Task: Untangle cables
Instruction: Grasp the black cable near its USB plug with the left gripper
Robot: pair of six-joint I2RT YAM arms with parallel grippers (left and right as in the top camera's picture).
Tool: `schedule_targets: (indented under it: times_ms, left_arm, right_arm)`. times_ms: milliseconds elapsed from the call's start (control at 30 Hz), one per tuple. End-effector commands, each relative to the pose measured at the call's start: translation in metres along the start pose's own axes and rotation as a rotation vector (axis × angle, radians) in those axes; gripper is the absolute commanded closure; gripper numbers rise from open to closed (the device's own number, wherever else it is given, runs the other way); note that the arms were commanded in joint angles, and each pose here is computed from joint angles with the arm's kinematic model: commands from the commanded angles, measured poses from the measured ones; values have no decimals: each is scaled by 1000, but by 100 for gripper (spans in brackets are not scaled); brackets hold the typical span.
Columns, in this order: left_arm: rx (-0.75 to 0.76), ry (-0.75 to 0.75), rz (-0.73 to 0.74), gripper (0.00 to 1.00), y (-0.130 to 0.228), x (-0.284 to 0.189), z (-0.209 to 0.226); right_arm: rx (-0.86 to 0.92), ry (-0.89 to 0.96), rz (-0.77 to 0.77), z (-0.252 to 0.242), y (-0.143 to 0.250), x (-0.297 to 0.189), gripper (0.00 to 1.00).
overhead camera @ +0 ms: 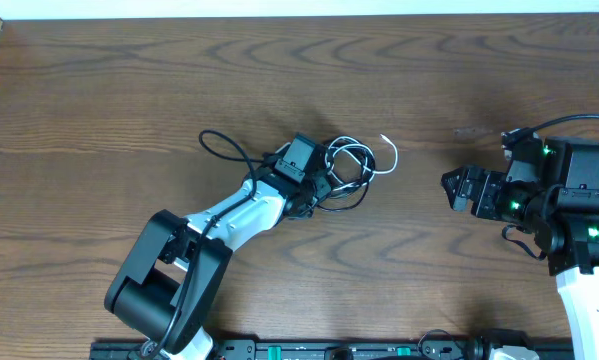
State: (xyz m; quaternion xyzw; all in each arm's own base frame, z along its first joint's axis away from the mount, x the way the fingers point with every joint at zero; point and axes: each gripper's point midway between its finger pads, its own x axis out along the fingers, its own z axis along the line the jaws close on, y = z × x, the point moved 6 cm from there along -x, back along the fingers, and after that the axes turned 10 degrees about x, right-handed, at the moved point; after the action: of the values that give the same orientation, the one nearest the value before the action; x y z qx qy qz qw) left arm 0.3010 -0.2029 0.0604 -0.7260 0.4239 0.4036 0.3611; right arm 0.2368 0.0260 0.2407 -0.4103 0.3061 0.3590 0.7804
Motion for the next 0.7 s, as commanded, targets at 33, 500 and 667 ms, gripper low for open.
schedule_targets:
  times_ms: [33, 500, 667]
  left_arm:
    - [184, 5, 6, 93, -2, 2, -3]
    - [540, 240, -247, 92, -21, -104, -53]
    - [554, 351, -382, 92, -26, -154, -69]
  right_arm:
    - [0, -3, -13, 4, -4, -4, 5]
    - [-9, -14, -36, 6, -8, -4, 4]
    - [-16, -46, -35, 10, -9, -4, 4]
